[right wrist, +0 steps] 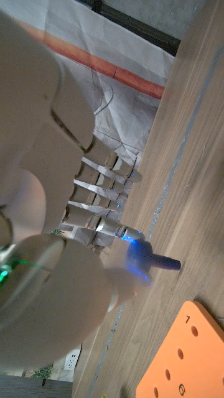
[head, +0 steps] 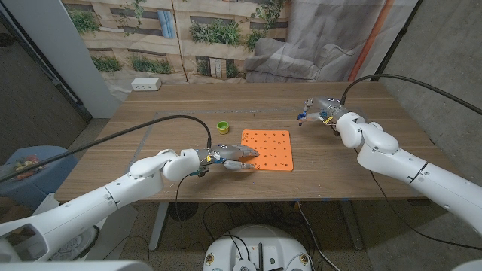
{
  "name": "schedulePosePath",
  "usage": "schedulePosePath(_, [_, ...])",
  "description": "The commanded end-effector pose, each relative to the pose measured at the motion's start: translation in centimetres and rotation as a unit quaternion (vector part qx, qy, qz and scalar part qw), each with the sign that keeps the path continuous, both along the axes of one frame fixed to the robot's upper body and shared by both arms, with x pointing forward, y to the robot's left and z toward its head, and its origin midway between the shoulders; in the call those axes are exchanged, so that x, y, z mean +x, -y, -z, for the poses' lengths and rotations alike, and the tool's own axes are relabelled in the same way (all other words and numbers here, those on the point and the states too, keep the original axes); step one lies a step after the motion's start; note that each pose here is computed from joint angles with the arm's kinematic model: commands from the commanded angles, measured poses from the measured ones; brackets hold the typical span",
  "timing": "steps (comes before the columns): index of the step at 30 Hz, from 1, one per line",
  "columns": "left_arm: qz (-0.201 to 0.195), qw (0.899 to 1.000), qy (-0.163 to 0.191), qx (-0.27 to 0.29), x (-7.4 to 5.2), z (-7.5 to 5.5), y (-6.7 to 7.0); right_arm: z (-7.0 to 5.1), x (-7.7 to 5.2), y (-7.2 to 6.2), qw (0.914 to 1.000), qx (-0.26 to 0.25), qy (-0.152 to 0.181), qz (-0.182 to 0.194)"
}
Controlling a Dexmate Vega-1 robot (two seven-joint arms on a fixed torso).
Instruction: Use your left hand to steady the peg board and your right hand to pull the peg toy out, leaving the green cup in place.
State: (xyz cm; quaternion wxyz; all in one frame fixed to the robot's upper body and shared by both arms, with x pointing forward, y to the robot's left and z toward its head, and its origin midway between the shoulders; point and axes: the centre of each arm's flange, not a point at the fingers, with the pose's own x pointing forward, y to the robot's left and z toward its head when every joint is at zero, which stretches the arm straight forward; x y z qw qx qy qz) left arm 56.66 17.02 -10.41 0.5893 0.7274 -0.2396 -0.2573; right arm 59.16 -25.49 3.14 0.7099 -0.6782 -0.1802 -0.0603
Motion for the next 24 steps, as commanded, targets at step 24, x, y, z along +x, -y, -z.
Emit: schedulePosePath(24, [-0.016, 0.999, 0.045, -0.017, -0.4, -1.9, -0.8, 2.4, 3.8, 3.8, 0.9954, 0.029, -0.027, 0.088])
